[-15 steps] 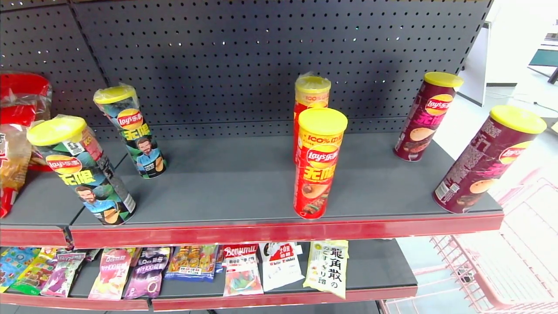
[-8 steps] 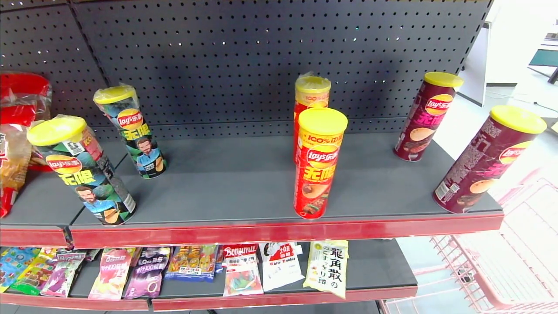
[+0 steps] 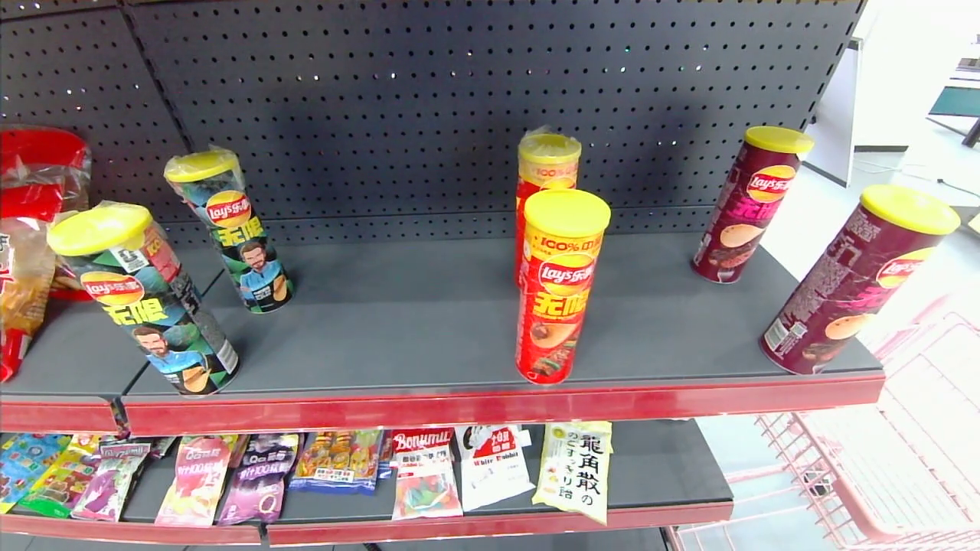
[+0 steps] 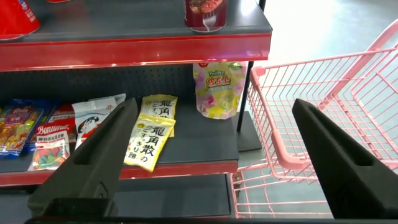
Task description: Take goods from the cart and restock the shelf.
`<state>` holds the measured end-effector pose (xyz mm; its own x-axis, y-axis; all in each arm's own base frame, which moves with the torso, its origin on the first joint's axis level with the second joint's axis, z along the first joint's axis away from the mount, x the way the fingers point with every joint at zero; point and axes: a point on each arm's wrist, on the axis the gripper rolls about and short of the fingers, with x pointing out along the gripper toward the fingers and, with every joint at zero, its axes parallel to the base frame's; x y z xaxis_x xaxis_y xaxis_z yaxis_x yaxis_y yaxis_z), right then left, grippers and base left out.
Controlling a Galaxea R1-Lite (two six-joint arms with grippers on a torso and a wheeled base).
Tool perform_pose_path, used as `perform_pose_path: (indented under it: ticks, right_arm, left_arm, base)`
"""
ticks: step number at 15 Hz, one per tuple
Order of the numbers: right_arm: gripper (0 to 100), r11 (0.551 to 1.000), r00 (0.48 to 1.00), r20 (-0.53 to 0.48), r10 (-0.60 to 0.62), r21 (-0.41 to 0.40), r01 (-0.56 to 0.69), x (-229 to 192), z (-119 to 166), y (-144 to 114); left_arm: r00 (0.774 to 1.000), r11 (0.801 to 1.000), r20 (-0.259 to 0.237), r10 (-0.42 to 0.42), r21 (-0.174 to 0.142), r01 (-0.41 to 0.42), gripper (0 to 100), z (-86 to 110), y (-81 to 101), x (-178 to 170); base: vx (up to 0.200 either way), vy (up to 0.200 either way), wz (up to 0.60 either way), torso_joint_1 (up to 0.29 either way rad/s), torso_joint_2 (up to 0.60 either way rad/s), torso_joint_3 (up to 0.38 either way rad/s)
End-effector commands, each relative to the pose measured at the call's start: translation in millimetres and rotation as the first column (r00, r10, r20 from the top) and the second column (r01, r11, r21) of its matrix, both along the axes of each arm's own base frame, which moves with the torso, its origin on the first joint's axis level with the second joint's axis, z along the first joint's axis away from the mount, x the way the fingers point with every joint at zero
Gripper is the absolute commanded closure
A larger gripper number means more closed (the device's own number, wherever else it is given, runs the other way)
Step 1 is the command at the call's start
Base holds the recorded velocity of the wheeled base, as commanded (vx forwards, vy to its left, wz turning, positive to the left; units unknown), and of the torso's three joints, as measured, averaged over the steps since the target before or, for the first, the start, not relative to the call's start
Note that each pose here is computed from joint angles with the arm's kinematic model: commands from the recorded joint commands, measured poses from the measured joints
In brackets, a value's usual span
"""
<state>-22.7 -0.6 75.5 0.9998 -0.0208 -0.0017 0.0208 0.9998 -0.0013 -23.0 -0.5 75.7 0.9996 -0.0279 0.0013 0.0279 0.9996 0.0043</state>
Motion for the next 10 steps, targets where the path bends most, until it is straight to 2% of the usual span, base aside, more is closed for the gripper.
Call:
perform_pose_path:
  ticks: [1,10]
  right_arm:
    - [0,1.0,1.0,0.0,0.001,0.0,-0.001,0.0,0.0,0.0]
    - [0,1.0,1.0,0.0,0.001,0.0,-0.001,0.0,0.0,0.0]
  left_arm:
    - [1.0,1.0,-0.001,0.0,0.0,0.0,0,0.0,0.0,0.1]
    - [1.0,1.0,-0.001,0.0,0.0,0.0,0,0.0,0.0,0.1]
  base:
    - [0.0,0.0,0.0,0.0,0.0,0.0]
    - [0.0,0.0,0.0,0.0,0.0,0.0]
